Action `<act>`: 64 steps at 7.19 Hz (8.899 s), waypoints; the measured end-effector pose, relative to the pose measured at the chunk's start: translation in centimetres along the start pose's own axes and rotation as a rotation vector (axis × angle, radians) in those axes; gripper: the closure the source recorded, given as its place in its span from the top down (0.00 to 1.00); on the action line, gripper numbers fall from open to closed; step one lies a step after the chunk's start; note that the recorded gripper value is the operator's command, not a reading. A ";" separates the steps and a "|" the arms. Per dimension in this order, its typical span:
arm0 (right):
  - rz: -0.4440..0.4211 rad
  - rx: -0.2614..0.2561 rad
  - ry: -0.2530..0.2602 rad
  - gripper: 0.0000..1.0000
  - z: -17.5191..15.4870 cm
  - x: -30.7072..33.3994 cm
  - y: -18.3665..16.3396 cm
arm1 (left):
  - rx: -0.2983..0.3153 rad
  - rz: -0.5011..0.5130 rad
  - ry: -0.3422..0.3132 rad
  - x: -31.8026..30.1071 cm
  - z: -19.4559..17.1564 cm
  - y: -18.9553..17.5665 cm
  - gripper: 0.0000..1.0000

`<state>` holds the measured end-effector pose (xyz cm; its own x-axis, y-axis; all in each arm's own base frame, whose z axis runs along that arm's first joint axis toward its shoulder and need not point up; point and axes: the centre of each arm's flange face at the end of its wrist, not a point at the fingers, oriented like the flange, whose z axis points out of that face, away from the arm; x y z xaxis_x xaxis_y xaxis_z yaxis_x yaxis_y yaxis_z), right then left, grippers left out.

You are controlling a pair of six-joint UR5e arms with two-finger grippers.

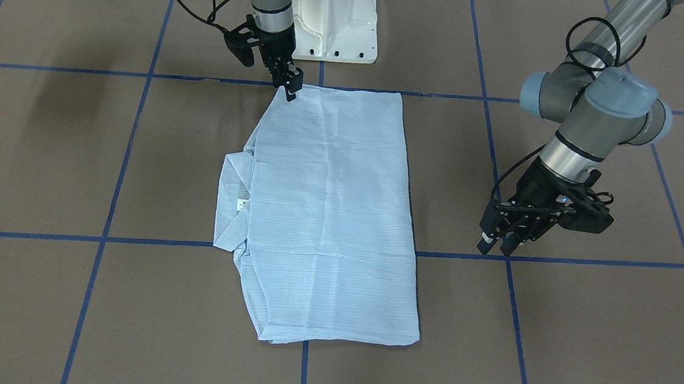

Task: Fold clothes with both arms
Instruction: 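Pinch the near corner with the right gripper while the left lowers, then move the left gripper to the other near corner and grasp it, then lift the near edge with both grippers and fold it toward the collar, then lower the folded edge onto the far edge and open both grippers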

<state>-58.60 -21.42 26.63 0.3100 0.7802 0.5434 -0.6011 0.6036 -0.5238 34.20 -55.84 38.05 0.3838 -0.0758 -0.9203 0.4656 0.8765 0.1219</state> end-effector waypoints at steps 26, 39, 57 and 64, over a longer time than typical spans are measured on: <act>-0.008 -0.065 0.031 0.00 -2.3 1.3 -1.0 | -0.350 -0.616 -0.111 5.5 -4.2 37.1 0.06; 0.103 -0.076 -0.119 0.00 -13.8 -10.8 -14.0 | -0.290 -0.587 0.018 12.6 -10.8 18.2 0.00; -0.078 0.062 -0.056 0.68 2.4 -37.4 -29.1 | 0.015 -0.395 -0.112 11.6 13.5 -4.3 0.51; -0.155 -0.021 -0.118 0.84 -3.3 -32.9 -19.5 | -0.022 -0.254 -0.059 2.8 4.1 -9.0 0.51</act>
<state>-54.71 -58.32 16.78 0.3079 0.6539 0.6911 -0.5372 0.7190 -0.4410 34.42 -65.89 35.88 0.3023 -0.3220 -0.8972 0.5361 0.8357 -0.1193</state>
